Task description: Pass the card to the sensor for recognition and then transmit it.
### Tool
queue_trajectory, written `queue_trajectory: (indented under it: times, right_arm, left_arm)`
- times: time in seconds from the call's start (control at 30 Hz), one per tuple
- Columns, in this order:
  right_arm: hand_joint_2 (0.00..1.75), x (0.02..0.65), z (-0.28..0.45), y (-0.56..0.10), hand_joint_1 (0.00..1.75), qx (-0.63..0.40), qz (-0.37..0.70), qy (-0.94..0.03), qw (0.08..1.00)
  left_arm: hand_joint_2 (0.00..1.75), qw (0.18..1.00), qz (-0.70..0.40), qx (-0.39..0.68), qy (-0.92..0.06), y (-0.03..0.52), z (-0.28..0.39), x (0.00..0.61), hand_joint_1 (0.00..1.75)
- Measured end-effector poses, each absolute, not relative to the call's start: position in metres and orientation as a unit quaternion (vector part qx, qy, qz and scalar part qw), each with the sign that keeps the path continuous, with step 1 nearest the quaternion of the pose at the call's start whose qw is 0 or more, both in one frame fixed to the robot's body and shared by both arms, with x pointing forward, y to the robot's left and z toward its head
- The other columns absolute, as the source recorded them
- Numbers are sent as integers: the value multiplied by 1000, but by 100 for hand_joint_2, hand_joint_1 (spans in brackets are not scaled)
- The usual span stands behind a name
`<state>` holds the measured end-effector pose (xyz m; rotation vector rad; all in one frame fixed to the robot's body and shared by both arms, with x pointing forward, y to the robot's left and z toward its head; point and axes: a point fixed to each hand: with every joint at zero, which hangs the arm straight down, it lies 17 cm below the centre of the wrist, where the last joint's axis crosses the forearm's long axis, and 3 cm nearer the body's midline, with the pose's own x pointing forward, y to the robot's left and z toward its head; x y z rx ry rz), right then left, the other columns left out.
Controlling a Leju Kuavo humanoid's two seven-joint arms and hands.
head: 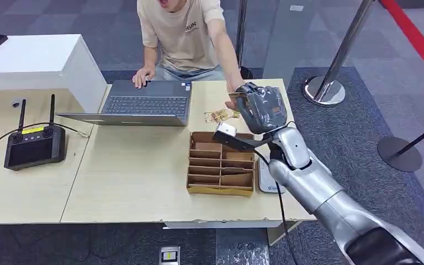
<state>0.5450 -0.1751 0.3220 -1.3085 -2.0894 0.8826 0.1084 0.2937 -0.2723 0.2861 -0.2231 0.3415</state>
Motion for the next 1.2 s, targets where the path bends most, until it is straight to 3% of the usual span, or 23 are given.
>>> queue_trajectory:
  times: [0.13,0.17,0.2,0.27,0.3,0.57,0.6,0.83,0.87,1.2]
  right_arm:
    - [175,546,317,-169,175,-480,331,-770,259]
    - [175,546,315,-168,162,-479,333,-769,260]
    - [175,547,314,-168,91,-479,335,-769,260]
    - [175,548,310,-167,21,-476,337,-768,264]
    - [175,548,307,-166,0,-474,338,-768,267]
    - [175,548,288,-172,0,-455,333,-770,299]
    - [0,548,284,-174,0,-451,329,-770,309]
    - [0,535,279,-187,0,-423,291,-786,344]
    - [175,532,277,-189,0,-417,283,-789,352]
    - [175,489,258,-203,0,-368,246,-804,397]
  left_arm:
    - [0,969,169,142,-111,294,-272,109,0]
    - [0,969,168,142,-111,294,-272,109,0]
    - [0,969,168,142,-111,294,-272,109,0]
    - [0,969,168,142,-111,294,-272,109,0]
    - [0,969,167,143,-112,294,-272,109,0]
    - [0,969,165,148,-109,296,-272,107,0]
    - [0,969,165,148,-108,297,-272,106,0]
    - [0,969,166,152,-105,299,-273,105,0]
    - [0,968,168,152,-105,299,-273,104,0]
    - [0,966,182,160,-95,303,-273,99,0]
